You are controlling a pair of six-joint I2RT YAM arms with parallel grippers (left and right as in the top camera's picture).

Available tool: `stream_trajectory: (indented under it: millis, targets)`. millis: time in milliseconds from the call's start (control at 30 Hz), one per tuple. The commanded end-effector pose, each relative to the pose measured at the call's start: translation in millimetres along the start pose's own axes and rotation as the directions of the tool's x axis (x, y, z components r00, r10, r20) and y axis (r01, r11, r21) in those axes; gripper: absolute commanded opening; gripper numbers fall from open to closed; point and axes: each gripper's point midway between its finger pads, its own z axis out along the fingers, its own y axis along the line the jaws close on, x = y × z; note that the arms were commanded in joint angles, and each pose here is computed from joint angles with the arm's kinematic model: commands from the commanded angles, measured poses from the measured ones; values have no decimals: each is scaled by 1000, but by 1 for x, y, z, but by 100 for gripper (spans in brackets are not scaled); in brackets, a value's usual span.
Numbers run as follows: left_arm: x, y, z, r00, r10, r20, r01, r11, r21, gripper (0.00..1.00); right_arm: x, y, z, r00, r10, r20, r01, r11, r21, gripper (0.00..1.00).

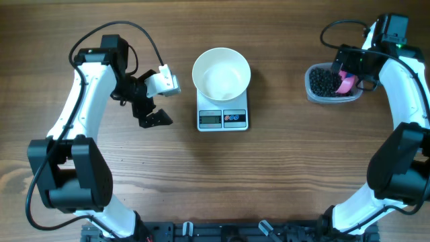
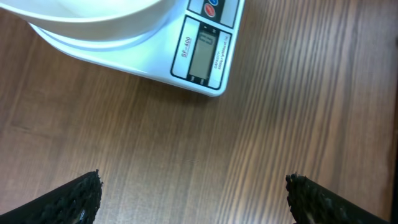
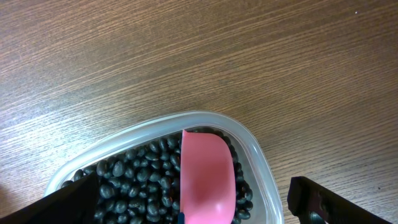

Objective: Scoop item into bowl and weigh 150g on scale
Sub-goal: 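Position the left gripper beside the scale facing its display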

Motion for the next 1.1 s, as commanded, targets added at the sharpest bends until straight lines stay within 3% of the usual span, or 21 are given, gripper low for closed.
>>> stream_trajectory:
  millis: [0, 167, 633, 1067]
  targets:
    - [-6, 2, -1, 998, 59, 30, -58, 998, -18, 100, 6, -3, 10, 1000, 2, -24, -1, 1000, 21, 100]
    - [-16, -18, 4, 951, 304, 62, -307, 951, 44, 100, 6, -3, 10, 1000, 2, -24, -2, 1000, 21, 100]
    - [-30, -31, 15, 935, 345, 76, -351, 933, 84, 100, 6, -3, 10, 1000, 2, -24, -2, 1000, 21, 100]
    - [-27, -40, 27, 917, 399, 3, -396, 908, 139, 100, 6, -3, 10, 1000, 2, -24, -2, 1000, 21, 100]
